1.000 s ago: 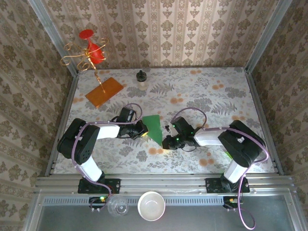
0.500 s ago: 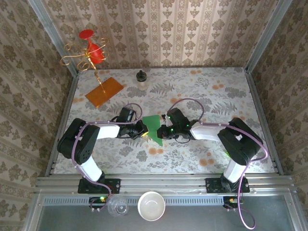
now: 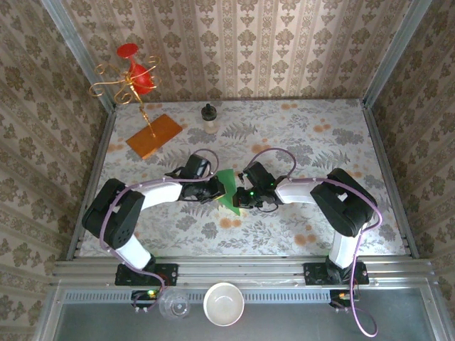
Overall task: Fold a paper plane with a square sheet of paper (pick it up from the middle)
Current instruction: Third fold the triangle at the center of the table.
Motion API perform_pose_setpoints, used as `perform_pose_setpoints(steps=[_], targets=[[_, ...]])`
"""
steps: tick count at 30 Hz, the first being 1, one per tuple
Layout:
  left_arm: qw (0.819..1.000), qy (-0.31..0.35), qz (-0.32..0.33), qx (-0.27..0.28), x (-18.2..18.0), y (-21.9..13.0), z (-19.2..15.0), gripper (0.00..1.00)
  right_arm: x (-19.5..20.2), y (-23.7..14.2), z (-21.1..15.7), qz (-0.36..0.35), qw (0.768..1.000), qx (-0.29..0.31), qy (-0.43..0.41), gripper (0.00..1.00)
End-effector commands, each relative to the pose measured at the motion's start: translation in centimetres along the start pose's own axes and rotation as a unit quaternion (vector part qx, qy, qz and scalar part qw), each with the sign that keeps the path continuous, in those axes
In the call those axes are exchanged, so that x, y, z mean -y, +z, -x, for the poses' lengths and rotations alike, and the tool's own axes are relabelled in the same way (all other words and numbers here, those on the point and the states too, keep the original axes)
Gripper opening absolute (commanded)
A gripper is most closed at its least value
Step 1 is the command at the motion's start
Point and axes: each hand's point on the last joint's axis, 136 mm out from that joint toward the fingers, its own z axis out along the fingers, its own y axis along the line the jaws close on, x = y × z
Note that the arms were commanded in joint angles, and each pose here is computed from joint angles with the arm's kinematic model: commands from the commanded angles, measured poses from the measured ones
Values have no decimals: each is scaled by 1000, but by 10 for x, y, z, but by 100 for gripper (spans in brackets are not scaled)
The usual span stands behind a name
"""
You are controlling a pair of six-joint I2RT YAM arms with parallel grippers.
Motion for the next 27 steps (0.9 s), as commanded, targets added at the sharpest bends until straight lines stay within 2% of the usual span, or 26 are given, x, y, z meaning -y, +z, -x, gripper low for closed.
perform_pose_setpoints(steps=[1, 12, 16, 21, 24, 27], targets=[[1000, 3, 20, -8, -4, 7, -7, 13, 25, 11, -15, -50, 998, -26, 25, 7], [998, -26, 62, -7, -38, 29, -12, 11, 46, 10, -31, -86, 994, -41, 53, 6], [997, -42, 64, 12, -55, 17, 3, 11, 63, 9, -42, -117, 990, -50, 63, 6], [996, -51, 63, 24, -73, -2, 27, 12, 71, 6, -46, -121, 989, -49, 70, 6], [995, -64, 62, 35, -85, -16, 46, 13, 62, 4, -38, -106, 991, -39, 65, 6], [996, -60, 50, 47, -77, -30, 56, 14, 38, 1, -21, -65, 996, -18, 55, 8]])
